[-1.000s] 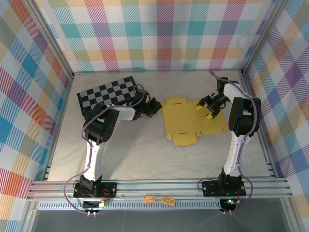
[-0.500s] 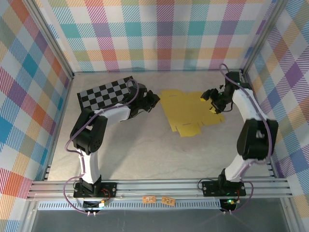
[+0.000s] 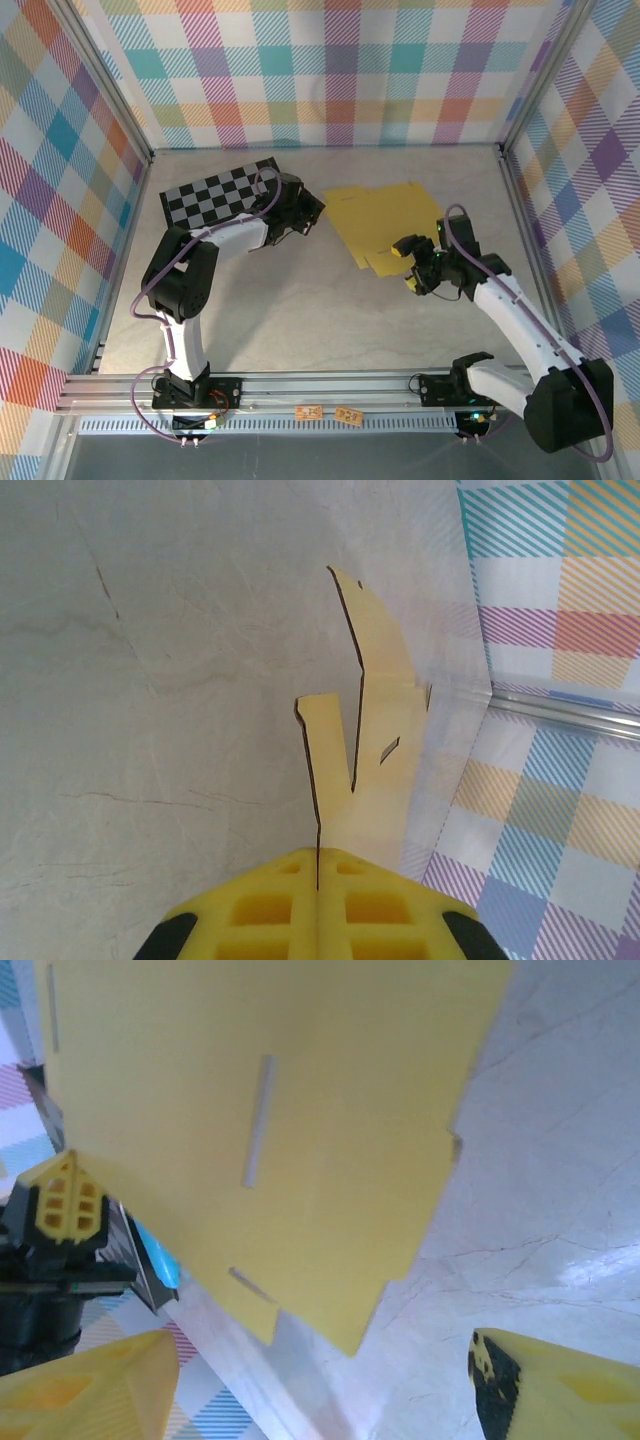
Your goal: Fold the paper box
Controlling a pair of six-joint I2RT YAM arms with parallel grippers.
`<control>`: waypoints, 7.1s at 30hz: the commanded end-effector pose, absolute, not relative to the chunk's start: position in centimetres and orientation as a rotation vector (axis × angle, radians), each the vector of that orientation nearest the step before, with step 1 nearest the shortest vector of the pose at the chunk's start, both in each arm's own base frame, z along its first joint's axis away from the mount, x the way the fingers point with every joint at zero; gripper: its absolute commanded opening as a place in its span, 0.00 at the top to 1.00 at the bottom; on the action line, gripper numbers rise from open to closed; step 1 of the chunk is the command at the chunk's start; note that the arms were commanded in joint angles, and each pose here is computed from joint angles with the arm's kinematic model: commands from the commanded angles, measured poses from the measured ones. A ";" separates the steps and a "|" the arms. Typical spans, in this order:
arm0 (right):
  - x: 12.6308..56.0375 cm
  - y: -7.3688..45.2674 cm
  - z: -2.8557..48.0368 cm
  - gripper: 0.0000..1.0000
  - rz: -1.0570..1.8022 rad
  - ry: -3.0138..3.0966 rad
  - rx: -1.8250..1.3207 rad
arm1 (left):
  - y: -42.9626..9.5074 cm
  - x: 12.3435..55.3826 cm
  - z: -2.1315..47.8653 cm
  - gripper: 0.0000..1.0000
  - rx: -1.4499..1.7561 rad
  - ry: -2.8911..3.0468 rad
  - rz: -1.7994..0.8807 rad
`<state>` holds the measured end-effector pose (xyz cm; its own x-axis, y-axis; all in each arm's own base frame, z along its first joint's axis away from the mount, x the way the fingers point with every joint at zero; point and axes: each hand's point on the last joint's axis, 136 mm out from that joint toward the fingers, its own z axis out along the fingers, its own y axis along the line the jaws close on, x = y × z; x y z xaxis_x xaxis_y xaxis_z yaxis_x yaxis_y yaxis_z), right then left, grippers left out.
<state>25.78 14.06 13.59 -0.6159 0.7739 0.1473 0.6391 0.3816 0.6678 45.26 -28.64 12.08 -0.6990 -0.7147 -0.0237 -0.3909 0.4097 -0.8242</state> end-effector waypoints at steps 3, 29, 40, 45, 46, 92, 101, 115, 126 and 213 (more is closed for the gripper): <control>28.0 15.4 13.1 0.22 1.171 2.313 1.408 | -29.0 45.3 15.5 1.00 -0.960 2.242 -1.257; 36.3 12.9 25.3 1.00 1.234 2.041 1.557 | -25.0 44.9 29.2 0.35 -0.577 2.139 -1.059; 38.4 11.4 36.4 1.00 1.405 2.171 1.562 | -22.8 43.1 32.6 0.53 0.226 1.841 -0.702; 38.1 11.4 37.6 1.00 1.421 2.194 1.552 | -26.7 40.8 32.0 0.47 0.494 1.715 -0.791; 38.1 11.5 37.6 1.00 1.426 2.194 1.553 | -27.8 40.1 31.7 0.46 0.565 1.697 -0.773; 39.6 5.7 44.2 0.27 1.202 1.942 1.272 | -34.0 33.0 32.4 1.00 0.938 2.032 -0.855; 37.8 3.6 45.3 0.26 0.932 1.935 1.169 | -31.3 28.6 27.5 1.00 0.833 2.542 -0.907; 36.1 16.9 31.1 0.38 0.879 2.418 1.160 | -28.3 33.8 20.2 1.00 0.959 2.654 -0.206; 39.9 23.0 26.5 0.44 1.054 2.542 1.116 | -30.4 34.6 19.5 1.00 1.067 2.568 -0.185; 42.4 19.8 25.6 0.43 1.129 2.449 1.152 | -30.0 33.6 15.6 1.00 0.657 2.426 -0.608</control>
<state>41.93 18.67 23.85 -0.6649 0.7215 0.1934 0.6361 0.4113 0.6528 34.15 -30.55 13.77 -0.7320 0.2986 -0.6124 0.5504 0.7889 -0.2732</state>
